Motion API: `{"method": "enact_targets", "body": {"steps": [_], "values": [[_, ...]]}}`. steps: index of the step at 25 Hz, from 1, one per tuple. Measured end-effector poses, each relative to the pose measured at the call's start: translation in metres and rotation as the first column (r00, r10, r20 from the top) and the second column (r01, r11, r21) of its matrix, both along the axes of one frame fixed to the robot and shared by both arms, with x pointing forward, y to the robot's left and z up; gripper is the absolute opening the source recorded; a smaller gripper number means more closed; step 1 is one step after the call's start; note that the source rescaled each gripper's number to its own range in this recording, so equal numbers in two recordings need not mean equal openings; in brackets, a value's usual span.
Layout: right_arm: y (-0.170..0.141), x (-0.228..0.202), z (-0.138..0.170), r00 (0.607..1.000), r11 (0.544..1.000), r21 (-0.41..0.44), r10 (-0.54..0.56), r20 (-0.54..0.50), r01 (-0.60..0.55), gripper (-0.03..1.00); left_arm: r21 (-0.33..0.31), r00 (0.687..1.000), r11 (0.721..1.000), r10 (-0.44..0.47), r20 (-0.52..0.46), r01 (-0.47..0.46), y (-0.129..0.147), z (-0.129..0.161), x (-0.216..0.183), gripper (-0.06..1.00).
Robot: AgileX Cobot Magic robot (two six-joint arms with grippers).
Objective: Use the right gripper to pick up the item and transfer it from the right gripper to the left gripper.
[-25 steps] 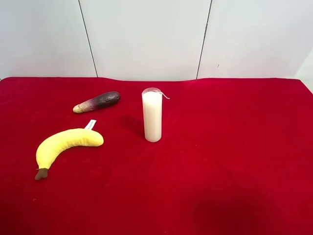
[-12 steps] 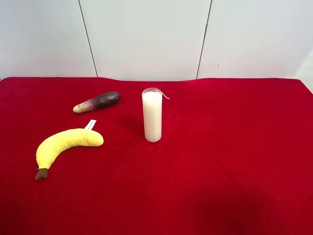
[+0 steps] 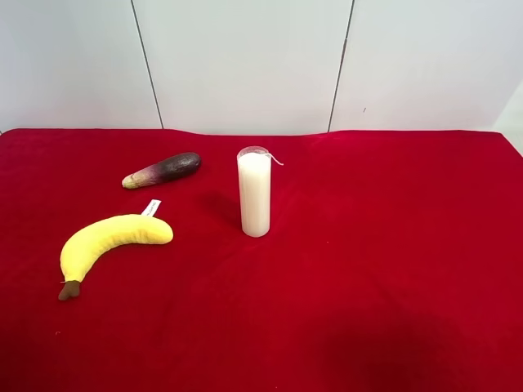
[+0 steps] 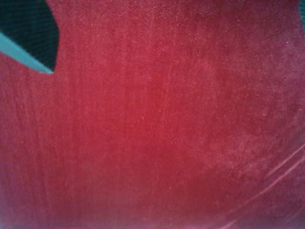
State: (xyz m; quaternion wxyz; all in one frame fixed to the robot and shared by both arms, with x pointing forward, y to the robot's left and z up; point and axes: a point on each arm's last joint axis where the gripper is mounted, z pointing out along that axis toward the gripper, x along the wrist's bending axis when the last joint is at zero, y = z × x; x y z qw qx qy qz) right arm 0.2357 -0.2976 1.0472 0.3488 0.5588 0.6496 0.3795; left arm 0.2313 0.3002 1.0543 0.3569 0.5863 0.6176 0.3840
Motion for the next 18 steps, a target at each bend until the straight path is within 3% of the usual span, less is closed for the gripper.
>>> {"method": "enact_targets", "body": {"steps": [18], "values": [[0.0000,0.0000,0.0000,1.000,1.000,0.000,0.000,0.000,0.000,1.00,0.000,1.000,1.000,0.000,0.002,0.000,0.0000,0.0002,0.0001,1.00]]}}
